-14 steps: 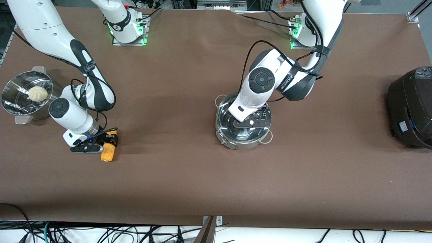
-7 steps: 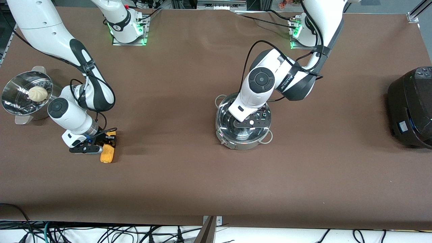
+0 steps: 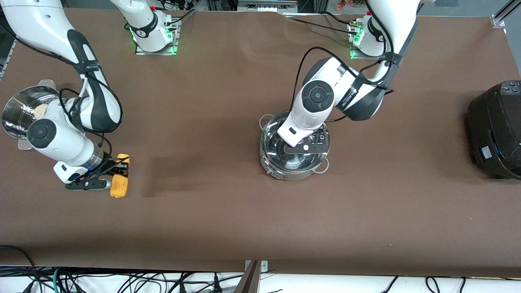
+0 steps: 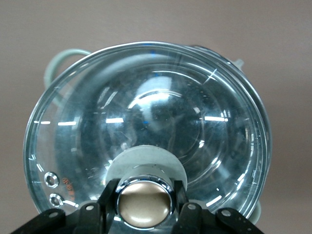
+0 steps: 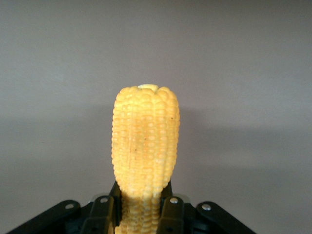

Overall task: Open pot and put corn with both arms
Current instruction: 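Lift the glass lid off the pot and set it down with the left gripper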

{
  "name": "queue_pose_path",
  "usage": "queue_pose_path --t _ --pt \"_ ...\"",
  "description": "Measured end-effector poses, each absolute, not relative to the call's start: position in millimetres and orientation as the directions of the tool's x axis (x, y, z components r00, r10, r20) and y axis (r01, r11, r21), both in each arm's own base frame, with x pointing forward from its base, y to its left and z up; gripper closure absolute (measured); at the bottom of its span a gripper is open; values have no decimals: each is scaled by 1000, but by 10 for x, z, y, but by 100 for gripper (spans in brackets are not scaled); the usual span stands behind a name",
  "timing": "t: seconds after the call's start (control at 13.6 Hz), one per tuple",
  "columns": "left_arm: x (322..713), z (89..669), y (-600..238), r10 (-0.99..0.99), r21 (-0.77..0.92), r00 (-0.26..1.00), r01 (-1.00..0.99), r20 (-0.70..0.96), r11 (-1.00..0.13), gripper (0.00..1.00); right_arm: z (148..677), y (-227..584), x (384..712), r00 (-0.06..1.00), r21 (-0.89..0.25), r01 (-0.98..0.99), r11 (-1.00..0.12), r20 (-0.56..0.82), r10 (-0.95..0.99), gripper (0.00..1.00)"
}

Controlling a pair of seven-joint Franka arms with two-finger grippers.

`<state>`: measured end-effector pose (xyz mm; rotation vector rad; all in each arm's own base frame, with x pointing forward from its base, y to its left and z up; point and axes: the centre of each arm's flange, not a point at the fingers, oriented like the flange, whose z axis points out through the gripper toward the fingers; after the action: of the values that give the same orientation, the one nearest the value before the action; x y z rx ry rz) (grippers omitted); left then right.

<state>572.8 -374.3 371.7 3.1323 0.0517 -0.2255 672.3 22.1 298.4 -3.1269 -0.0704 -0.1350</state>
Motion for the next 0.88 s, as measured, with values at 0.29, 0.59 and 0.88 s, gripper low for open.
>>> queue_pose_path --t 0.29,0.59,0.88 --pt "5947 4310 -3008 5 5 990 6 -140 -1000 49 3340 281 6783 997 -9 54 -999 60 53 67" --pt "6251 4420 -1928 -70 24 987 -67 -145 -997 49 3880 376 6858 998 -12 67 -998 19 67 67" --pt "6330 4090 -993 -168 35 965 -164 -199 -986 49 4245 508 6882 996 -21 87 -996 0 87 67"
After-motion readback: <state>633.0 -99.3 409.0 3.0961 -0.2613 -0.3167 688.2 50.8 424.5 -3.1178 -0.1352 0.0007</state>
